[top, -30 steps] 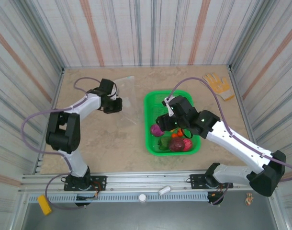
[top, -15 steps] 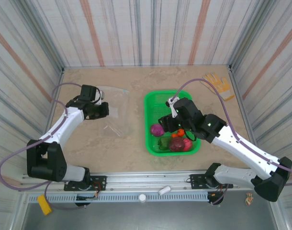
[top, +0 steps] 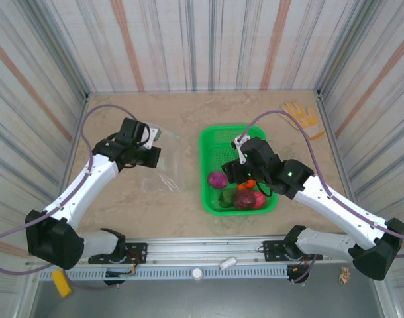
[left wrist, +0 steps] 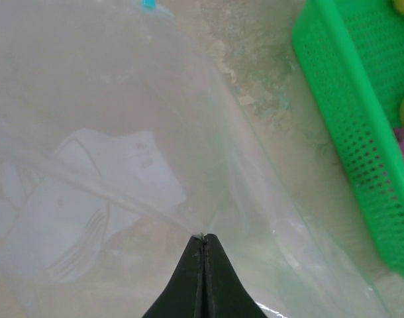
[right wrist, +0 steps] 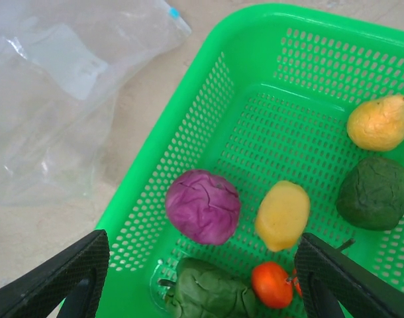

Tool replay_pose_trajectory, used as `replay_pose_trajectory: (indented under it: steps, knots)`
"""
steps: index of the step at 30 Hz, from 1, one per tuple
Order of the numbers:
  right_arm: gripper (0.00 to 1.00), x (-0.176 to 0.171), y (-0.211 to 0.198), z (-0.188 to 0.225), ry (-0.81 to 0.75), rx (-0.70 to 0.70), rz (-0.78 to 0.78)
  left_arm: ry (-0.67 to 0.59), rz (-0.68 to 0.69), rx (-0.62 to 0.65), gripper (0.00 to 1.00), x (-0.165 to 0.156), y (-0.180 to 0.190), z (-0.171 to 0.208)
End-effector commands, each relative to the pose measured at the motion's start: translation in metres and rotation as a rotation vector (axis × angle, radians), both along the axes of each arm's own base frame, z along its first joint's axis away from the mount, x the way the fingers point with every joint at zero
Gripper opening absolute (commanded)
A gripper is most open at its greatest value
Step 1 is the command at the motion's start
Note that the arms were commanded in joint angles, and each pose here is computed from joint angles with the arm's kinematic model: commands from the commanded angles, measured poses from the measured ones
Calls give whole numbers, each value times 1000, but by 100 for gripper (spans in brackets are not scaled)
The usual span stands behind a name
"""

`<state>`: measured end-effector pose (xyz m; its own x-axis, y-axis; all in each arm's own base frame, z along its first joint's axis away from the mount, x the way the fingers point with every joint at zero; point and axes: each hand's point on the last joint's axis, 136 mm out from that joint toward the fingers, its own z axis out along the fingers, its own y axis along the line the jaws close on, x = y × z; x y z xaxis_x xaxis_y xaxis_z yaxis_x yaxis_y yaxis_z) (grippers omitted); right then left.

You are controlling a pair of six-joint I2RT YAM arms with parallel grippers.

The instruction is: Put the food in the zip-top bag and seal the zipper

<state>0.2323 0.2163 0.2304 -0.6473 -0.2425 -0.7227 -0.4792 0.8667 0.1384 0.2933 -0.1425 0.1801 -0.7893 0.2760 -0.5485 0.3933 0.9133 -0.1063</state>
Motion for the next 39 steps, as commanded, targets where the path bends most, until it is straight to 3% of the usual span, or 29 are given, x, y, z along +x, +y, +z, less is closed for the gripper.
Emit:
replay_pose_trajectory:
  steps: [1,2,4,8,10,12,13,19,22,25,27,30,33,39]
  knots:
    - [76,-1,7,0,2,3,33,-89,25,310,23,5,36,-10]
    - [76,-1,7,0,4,4,29,-76,115,396,52,11,59,-14]
    - [77,-1,7,0,7,3,26,-54,278,448,97,22,93,-11]
    - [80,0,-1,2,-16,-34,9,-181,412,317,99,45,107,29]
    - [80,1,-5,5,-28,-40,-1,-170,430,134,99,51,99,36]
    - [81,-1,-3,4,-28,-21,7,-60,500,-190,99,61,94,37]
    - [81,-1,-2,3,-24,-15,10,-5,541,-274,99,65,95,33]
    - [81,0,-1,0,-14,-22,5,32,547,-431,99,85,71,37]
    - [81,1,-1,0,-19,-18,-1,63,606,-447,99,85,63,38]
    - [81,3,0,-4,-10,-16,-15,48,738,-339,99,84,64,29]
    - [80,6,1,-9,0,-17,-34,77,923,-307,99,80,72,20]
    - [80,8,2,-17,21,-19,-50,264,1190,-324,99,68,70,-3]
    - [80,8,2,-24,29,-25,-59,398,1367,-254,98,63,63,-18]
    - [79,13,-4,-42,45,-71,-107,521,1469,-106,97,88,40,-33]
